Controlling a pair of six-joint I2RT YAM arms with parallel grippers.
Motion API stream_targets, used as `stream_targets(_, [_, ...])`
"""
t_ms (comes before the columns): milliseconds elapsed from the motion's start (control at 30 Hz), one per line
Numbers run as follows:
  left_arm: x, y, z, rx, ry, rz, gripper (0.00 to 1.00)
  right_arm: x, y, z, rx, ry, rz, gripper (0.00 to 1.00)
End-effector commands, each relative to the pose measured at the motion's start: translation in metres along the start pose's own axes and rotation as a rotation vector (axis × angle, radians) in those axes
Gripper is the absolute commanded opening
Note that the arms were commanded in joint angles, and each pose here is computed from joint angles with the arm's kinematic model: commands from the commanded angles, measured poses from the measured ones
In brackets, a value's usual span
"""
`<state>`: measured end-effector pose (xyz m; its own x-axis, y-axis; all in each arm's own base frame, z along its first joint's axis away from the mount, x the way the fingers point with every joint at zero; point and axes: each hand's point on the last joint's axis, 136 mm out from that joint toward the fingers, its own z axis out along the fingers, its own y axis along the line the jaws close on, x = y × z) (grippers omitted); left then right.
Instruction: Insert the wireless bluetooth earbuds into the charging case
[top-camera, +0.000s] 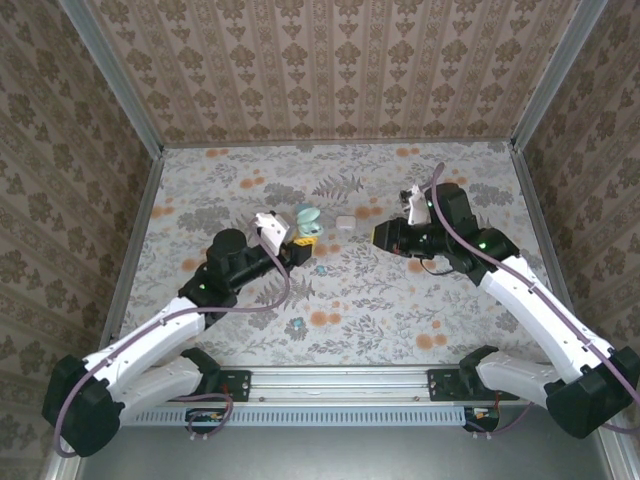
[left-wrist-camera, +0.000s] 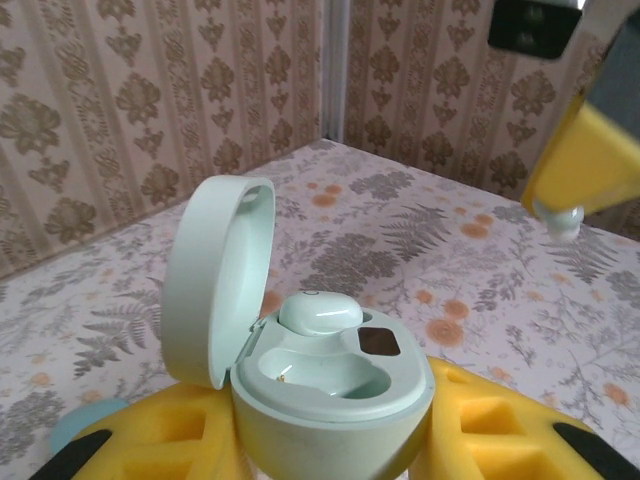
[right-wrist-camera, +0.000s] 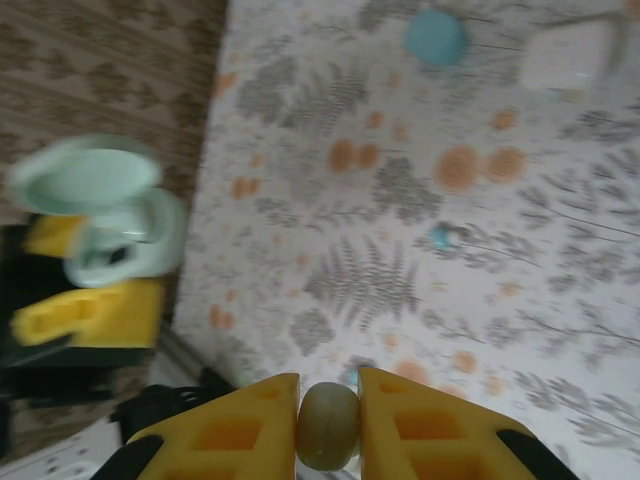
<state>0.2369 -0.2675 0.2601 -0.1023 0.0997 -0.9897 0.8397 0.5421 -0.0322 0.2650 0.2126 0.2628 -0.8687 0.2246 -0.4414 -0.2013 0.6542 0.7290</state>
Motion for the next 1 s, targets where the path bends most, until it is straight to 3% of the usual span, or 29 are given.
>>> stream_targets(0, [-0.031,-0.015,0.003,0.070,-0.090,0.045,0.18,-0.013,0.052,-0.015,-0.216,-0.020,-0.004,0.22])
stream_targets(133, [-0.028,-0.026,0.009,0.112,-0.091,0.068,0.18,-0.019,0.077,-0.017,-0.306,-0.029,-0.022,0.22])
stream_targets(433, [-0.034,-0.039,0.015,0.157,-0.117,0.111,0.18,-0.010,0.105,-0.001,-0.358,0.023,-0.082,0.23])
stream_targets(967, [-0.040,-0.049,0.019,0.190,-0.126,0.127,0.19,-0.004,0.103,0.028,-0.337,0.046,-0.075,0.23])
